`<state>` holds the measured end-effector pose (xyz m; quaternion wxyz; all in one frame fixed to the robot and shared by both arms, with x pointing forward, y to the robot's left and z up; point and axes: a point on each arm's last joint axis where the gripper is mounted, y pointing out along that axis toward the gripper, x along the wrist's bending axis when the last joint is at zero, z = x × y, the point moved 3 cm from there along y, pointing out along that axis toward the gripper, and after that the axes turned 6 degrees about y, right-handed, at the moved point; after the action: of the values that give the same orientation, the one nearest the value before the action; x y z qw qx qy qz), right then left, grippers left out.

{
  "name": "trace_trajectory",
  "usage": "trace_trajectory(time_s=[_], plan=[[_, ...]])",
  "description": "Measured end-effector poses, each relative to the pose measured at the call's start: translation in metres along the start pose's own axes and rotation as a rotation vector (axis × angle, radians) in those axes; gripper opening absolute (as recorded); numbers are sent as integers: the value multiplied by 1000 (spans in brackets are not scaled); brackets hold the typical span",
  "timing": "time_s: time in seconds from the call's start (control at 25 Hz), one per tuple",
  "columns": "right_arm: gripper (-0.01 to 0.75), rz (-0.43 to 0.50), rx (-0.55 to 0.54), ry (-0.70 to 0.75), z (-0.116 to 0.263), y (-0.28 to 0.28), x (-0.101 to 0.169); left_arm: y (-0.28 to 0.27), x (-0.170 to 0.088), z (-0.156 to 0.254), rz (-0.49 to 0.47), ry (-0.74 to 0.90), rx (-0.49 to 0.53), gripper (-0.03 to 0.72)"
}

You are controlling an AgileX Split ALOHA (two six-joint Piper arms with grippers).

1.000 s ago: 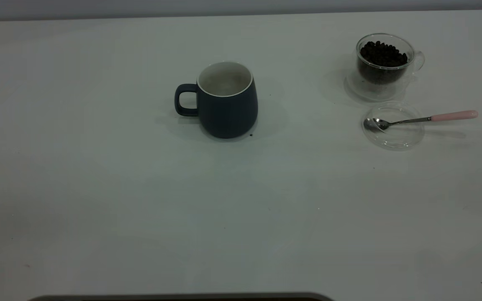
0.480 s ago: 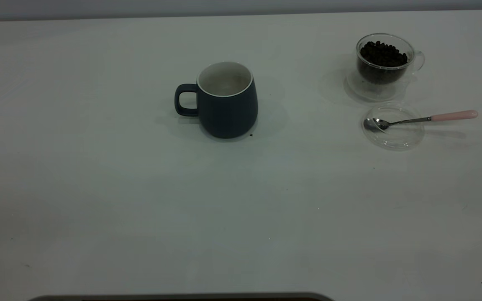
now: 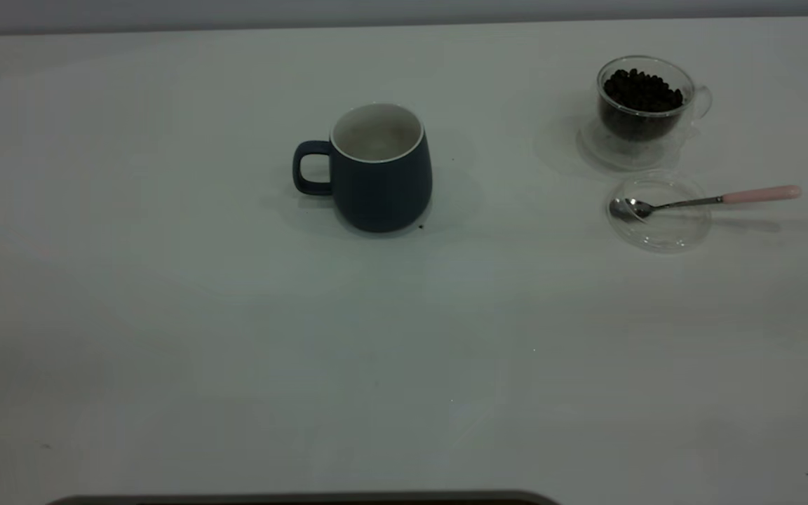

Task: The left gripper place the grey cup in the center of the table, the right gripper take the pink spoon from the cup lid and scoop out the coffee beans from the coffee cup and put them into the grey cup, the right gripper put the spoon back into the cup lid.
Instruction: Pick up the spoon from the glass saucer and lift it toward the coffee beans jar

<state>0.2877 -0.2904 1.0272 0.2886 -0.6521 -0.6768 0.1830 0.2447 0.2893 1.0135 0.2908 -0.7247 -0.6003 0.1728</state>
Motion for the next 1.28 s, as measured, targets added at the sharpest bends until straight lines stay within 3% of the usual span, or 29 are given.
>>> trace_trajectory(time_s=[0.16,0.24,0.48,0.68,1.0,1.08,1.28], plan=[[596,-30,44,46,-29,26,8,0,0,0,0,0,0,567],[599,-29,119,53,-42,48,10,0,0,0,0,0,0,567],[599,-12,207,-20,-92,118,13,0,0,0,0,0,0,567],[594,17,316,-29,-104,186,8,0,0,0,0,0,0,567],[592,80,507,118,-82,274,-64,0,0,0,0,1,0,567],[592,26,543,147,-78,288,-77,0,0,0,0,1,0,567],[591,-209,580,234,-72,325,-92,0,0,0,0,1,0,567]])
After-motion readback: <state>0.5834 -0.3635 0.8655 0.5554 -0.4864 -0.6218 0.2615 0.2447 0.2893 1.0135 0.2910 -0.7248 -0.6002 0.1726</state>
